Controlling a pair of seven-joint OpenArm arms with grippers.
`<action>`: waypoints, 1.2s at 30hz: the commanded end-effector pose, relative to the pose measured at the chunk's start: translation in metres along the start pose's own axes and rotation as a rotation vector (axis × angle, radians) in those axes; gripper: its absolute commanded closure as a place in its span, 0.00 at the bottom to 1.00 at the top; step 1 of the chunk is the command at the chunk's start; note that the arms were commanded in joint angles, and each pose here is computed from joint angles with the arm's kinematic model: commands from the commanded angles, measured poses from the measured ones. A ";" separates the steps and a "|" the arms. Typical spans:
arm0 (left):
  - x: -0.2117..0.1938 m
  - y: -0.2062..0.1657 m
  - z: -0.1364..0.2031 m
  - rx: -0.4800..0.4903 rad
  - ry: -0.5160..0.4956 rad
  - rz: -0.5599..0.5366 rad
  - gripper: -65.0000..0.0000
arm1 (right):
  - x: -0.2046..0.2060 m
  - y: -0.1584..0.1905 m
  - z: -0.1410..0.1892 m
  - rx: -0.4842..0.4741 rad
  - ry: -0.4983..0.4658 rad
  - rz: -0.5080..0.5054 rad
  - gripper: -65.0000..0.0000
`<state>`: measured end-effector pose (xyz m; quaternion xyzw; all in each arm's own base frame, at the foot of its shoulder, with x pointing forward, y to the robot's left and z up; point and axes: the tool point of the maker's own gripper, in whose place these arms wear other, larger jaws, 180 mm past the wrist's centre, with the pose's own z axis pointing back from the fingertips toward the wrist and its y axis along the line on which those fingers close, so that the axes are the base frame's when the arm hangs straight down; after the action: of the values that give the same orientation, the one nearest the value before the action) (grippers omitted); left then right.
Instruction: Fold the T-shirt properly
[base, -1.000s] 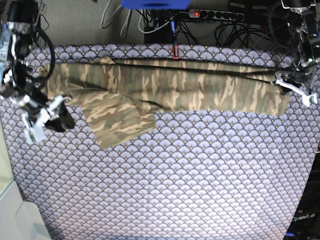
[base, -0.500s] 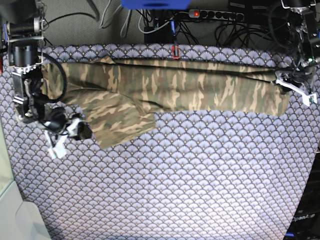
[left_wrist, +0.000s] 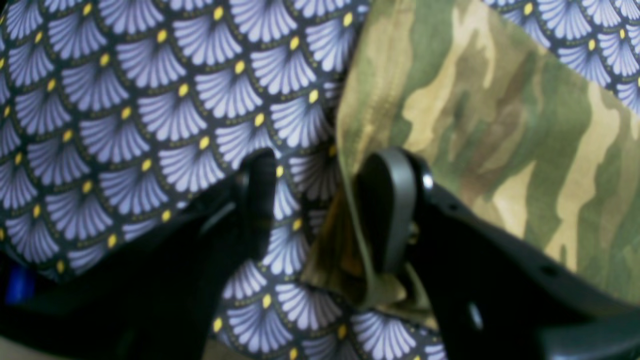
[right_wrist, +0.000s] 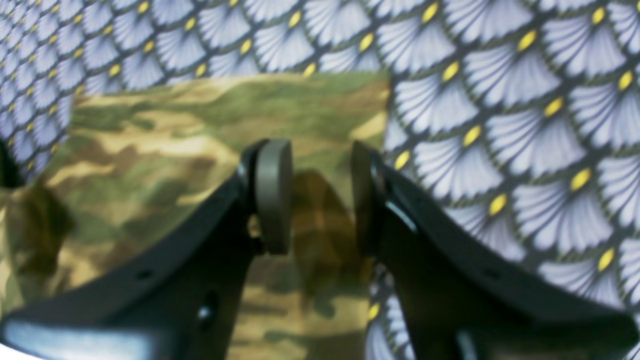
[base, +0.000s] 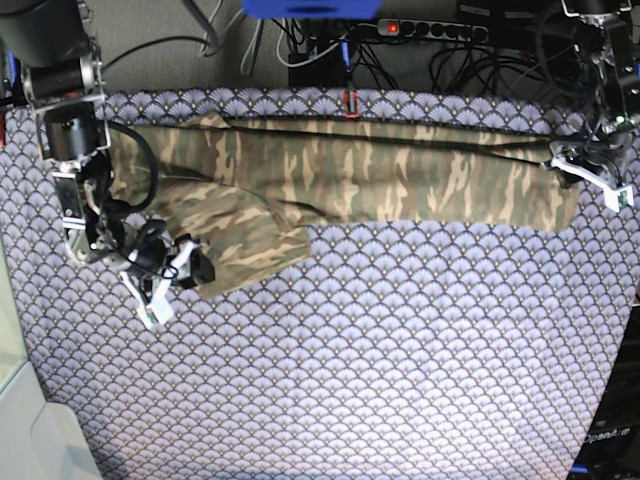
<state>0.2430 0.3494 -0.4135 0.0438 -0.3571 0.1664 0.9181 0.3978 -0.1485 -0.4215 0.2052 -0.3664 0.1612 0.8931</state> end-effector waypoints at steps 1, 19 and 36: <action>0.014 0.005 0.003 0.011 -0.037 -0.008 0.55 | 0.011 -0.009 0.004 -0.025 -0.006 0.027 0.67; 0.005 -0.005 0.000 -0.005 -0.029 0.019 0.54 | 0.040 -0.016 0.004 -0.043 -0.071 0.041 0.67; 0.006 -0.006 0.000 -0.005 -0.035 0.019 0.54 | -0.004 -0.001 0.004 -0.016 -0.009 0.025 0.67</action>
<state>0.2429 0.3391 -0.4193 0.0334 -0.3597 0.1792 0.9151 0.3918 -0.1471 -0.4242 0.2051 -0.3821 0.1581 0.8871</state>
